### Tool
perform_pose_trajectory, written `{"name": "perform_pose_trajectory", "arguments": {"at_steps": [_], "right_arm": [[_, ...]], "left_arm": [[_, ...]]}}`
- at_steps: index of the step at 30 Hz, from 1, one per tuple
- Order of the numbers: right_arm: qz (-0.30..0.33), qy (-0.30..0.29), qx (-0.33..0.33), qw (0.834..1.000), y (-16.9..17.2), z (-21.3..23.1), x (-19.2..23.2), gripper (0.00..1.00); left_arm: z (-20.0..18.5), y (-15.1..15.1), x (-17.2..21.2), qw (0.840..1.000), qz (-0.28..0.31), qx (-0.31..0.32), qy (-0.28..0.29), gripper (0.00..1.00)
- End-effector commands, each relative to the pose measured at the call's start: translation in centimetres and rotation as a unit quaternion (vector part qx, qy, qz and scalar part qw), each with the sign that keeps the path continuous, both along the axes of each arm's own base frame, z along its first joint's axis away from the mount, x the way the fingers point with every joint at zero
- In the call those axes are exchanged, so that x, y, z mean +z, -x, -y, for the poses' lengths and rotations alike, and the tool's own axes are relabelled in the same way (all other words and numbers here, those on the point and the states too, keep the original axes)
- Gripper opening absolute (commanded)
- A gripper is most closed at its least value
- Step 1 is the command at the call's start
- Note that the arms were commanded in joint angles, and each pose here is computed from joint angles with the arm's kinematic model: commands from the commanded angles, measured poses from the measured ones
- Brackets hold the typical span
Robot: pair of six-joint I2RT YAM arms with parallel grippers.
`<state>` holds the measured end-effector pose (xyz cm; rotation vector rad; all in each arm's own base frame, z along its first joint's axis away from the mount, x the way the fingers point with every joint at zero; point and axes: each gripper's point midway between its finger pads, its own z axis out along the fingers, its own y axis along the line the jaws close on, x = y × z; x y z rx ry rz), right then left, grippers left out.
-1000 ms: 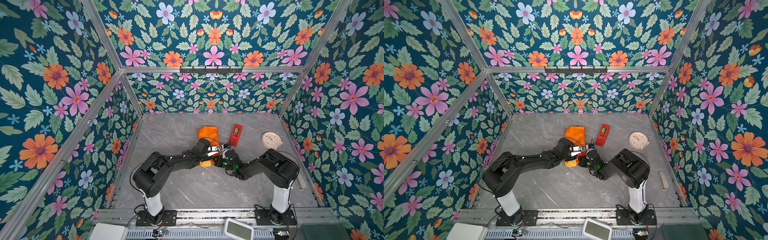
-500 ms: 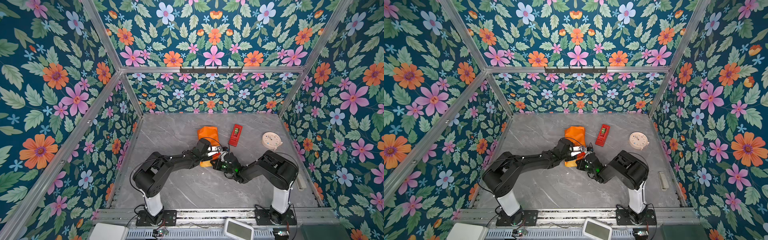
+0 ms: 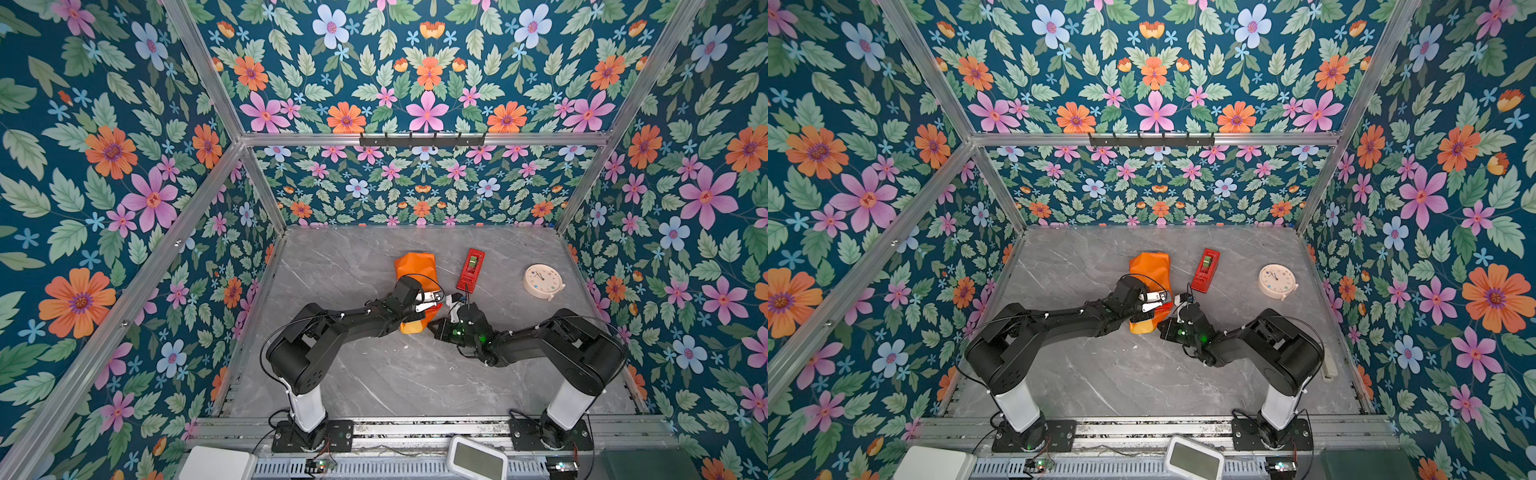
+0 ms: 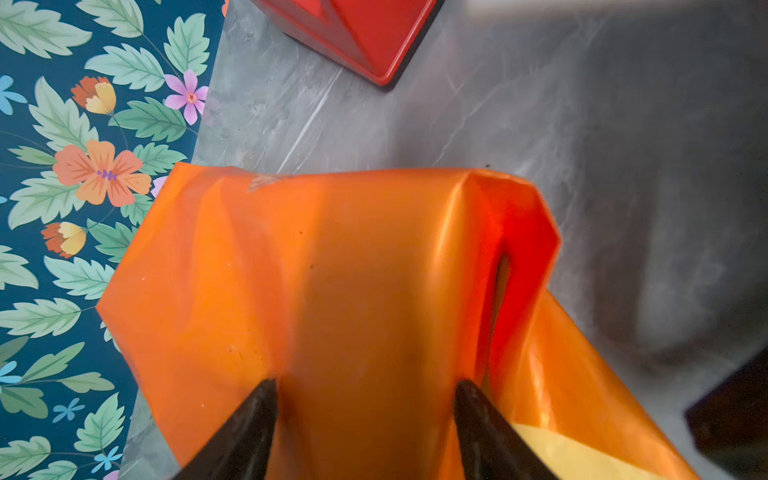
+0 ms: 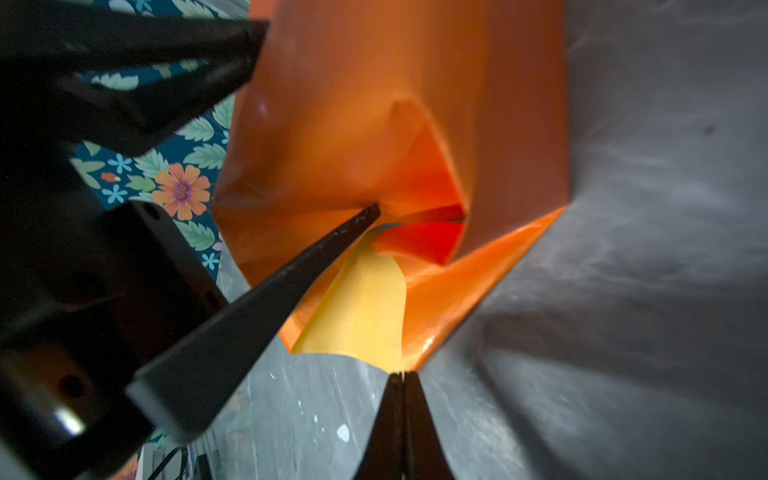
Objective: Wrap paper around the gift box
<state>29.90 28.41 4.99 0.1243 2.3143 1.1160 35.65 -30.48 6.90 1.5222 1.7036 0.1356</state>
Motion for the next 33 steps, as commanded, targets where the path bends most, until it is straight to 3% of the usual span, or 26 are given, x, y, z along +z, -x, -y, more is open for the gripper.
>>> {"name": "perform_pose_trajectory", "arguments": {"at_steps": [1,8,13,17,19,20,22,24,26,29,33], "right_arm": [[0.006,0.007,0.004,1.0,0.2,1.8,0.9,0.0],[0.027,0.034,-0.028,0.999,-1.0,6.0,3.4,0.04],[0.045,0.034,-0.045,0.997,-3.3,6.7,5.8,0.16],[0.045,0.023,-0.05,0.997,-5.4,5.8,6.9,0.29],[0.036,0.013,-0.045,0.998,-6.4,4.9,7.0,0.35],[0.028,0.008,-0.043,0.999,-6.9,4.4,6.9,0.39],[0.015,-0.002,-0.041,0.999,-7.7,3.7,6.5,0.44],[-0.003,-0.003,-0.036,0.999,-8.4,3.0,5.5,0.51],[-0.013,-0.009,-0.025,1.0,-8.8,2.3,5.1,0.55],[-0.021,-0.022,-0.014,0.999,-8.9,1.7,4.9,0.55],[-0.031,-0.026,-0.006,0.999,-8.3,1.5,4.6,0.54]], "left_arm": [[-1.2,3.4,-3.2,0.994,-0.105,-0.002,-0.025,0.7],[0.3,2.1,1.3,0.995,-0.079,0.019,0.049,0.74],[0.6,2.2,5.2,0.989,-0.061,0.036,0.129,0.78],[-1.3,2.2,7.9,0.974,-0.041,0.093,0.201,0.79],[-3.0,1.8,8.8,0.954,-0.055,0.145,0.256,0.8],[-4.1,1.6,9.1,0.937,-0.068,0.177,0.294,0.79],[-6.3,0.9,9.4,0.893,-0.097,0.248,0.362,0.79],[-8.2,0.2,9.4,0.832,-0.144,0.31,0.437,0.78],[-8.6,-0.4,8.9,0.782,-0.193,0.339,0.485,0.76],[-6.8,-0.8,7.9,0.76,-0.256,0.338,0.493,0.71],[-4.9,-1.4,5.3,0.75,-0.315,0.345,0.468,0.55]]}}
